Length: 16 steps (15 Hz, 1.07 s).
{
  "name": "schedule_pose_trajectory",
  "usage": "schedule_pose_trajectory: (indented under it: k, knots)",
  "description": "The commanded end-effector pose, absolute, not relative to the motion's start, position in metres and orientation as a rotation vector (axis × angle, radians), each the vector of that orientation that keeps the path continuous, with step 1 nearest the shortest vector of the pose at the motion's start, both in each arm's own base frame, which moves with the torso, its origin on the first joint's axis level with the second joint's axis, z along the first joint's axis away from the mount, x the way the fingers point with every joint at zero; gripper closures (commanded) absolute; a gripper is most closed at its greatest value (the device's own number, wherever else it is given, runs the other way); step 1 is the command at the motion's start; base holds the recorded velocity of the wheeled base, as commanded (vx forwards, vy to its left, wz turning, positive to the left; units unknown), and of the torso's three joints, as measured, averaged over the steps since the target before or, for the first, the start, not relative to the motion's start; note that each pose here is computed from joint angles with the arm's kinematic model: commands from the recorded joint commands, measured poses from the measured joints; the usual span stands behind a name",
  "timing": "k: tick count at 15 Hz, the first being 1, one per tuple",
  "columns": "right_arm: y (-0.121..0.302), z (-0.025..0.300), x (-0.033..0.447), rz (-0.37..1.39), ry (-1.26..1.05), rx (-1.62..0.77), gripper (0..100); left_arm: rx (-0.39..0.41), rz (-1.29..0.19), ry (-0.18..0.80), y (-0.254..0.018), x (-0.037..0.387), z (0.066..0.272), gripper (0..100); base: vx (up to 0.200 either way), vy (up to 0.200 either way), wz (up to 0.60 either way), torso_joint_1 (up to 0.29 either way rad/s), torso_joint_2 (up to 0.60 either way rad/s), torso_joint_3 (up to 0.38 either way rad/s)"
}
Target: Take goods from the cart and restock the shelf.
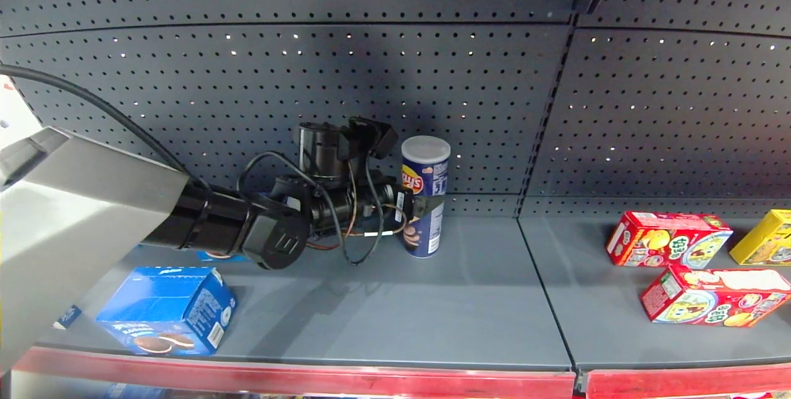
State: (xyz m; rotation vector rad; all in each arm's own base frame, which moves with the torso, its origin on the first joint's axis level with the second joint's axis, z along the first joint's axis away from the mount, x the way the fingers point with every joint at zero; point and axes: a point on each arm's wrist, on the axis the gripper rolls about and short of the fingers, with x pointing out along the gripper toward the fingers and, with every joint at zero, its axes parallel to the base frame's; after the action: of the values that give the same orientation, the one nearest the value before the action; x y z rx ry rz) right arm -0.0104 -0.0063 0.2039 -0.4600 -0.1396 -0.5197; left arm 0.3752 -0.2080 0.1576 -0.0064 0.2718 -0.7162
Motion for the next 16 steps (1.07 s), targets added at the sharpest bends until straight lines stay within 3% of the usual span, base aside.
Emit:
schedule_pose_trajectory:
  k: [1,16]
  knots:
    - [-0.006,0.204,-0.01,-0.52,-0.137,-0.463,100,-0.013,-0.717,0.269,-0.211,0.38,0.155,0,0.0,0.0,0.0,0.0,0.0,0.0]
    - [-0.004,0.19,-0.029,-0.508,-0.088,-0.481,100,-0.016,-0.713,0.249,-0.221,0.4,0.146,0,0.0,0.0,0.0,0.0,0.0,0.0]
